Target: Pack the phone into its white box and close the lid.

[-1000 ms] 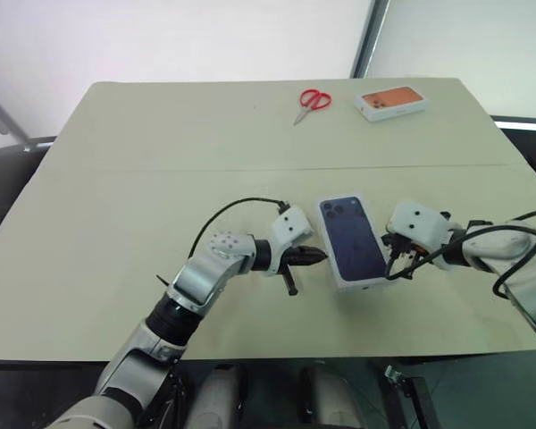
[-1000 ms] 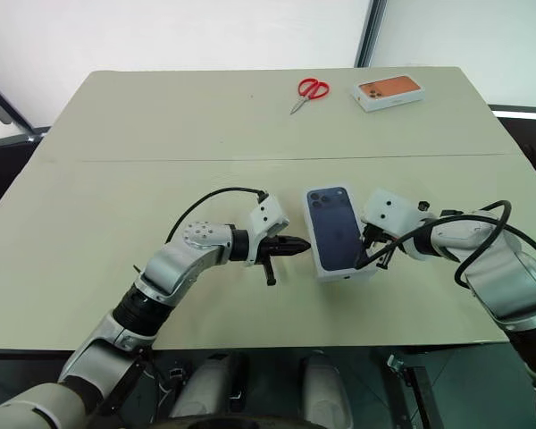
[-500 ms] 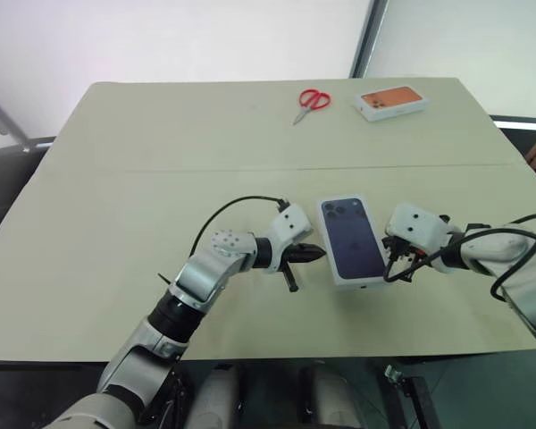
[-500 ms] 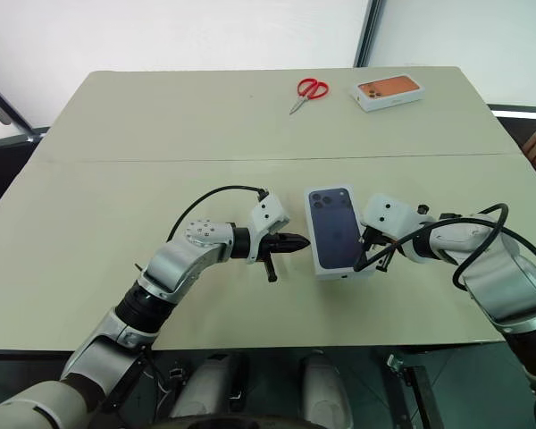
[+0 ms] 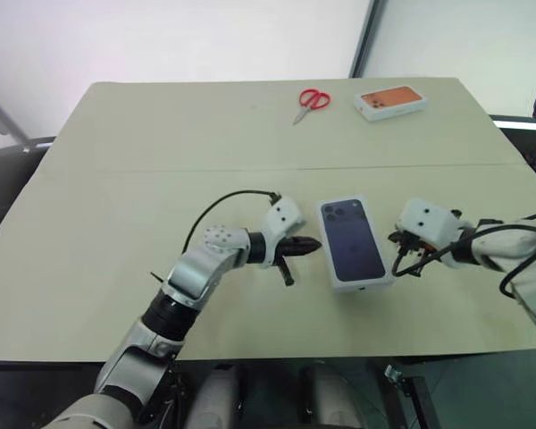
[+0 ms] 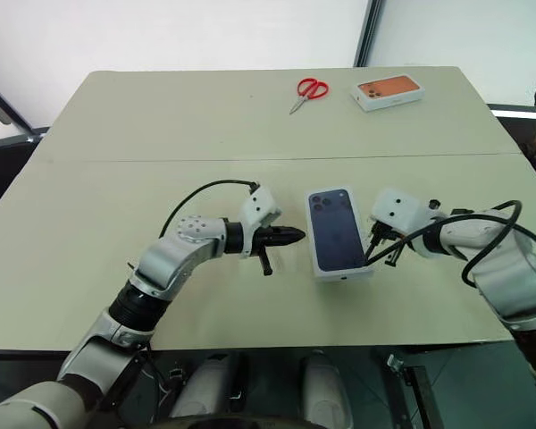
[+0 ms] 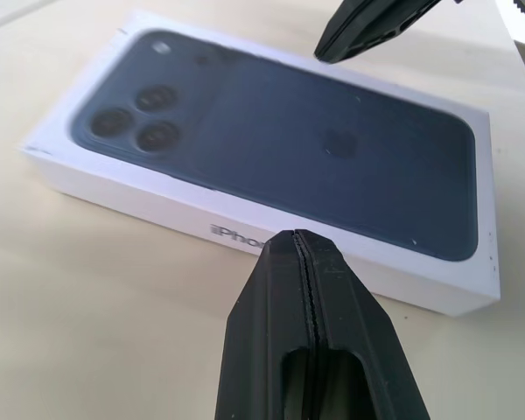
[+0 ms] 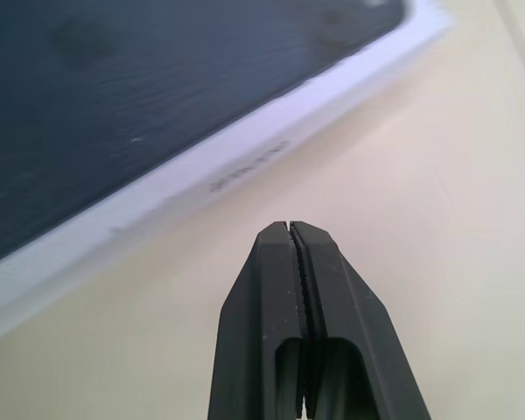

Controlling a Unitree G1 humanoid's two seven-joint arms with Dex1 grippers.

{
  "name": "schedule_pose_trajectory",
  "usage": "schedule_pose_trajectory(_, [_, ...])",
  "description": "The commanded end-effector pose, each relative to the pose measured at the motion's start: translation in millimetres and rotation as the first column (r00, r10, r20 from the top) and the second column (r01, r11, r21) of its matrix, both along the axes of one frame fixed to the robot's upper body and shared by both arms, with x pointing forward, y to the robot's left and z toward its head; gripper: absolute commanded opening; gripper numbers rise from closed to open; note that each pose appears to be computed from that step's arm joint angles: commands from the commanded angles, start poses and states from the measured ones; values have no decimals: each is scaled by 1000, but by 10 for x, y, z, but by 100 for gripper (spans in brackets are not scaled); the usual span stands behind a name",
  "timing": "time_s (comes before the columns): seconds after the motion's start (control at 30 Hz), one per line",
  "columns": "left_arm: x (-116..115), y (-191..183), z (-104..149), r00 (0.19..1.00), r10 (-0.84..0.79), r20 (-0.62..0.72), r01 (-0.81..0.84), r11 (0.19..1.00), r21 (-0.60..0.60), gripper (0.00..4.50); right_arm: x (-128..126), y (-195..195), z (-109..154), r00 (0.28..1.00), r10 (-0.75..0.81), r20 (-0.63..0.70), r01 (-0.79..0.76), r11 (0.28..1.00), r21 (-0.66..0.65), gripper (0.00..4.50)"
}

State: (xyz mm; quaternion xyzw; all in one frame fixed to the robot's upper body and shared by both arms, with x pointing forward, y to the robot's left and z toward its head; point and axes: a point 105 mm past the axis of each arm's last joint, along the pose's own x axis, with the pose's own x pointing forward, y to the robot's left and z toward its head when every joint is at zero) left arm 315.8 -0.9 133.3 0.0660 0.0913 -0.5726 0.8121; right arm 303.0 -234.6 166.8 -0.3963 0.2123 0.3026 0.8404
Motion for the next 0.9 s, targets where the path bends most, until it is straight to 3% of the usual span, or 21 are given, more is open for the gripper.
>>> schedule_pose_trajectory(0.03, [69,44,205,999,31,45,-29,998,-56,0,-52,16,217,998,41,48,-43,998,37,4])
schedule_pose_trajectory(0.13, [246,0,307,993,85,79,-79,995,-68,0,-162,122,230,995,104,8,-104,989,103,4])
schedule_pose_trajectory(0.27, [432,-152,320,988,125,94,-120,991,-50,0,-385,285,55,975,195,-102,-181,974,135,4])
schedule_pose_trajectory(0.4, [541,-257,284,987,133,89,-131,991,-27,0,-424,257,-110,976,165,-141,-150,983,110,4])
schedule_pose_trajectory(0.7, [572,-444,134,994,89,57,-90,996,17,0,-440,52,-497,977,51,-205,-46,999,27,4])
schedule_pose_trajectory(0.9, [558,-418,-39,995,100,20,-101,992,73,0,-438,78,-535,977,59,-203,-53,998,34,4])
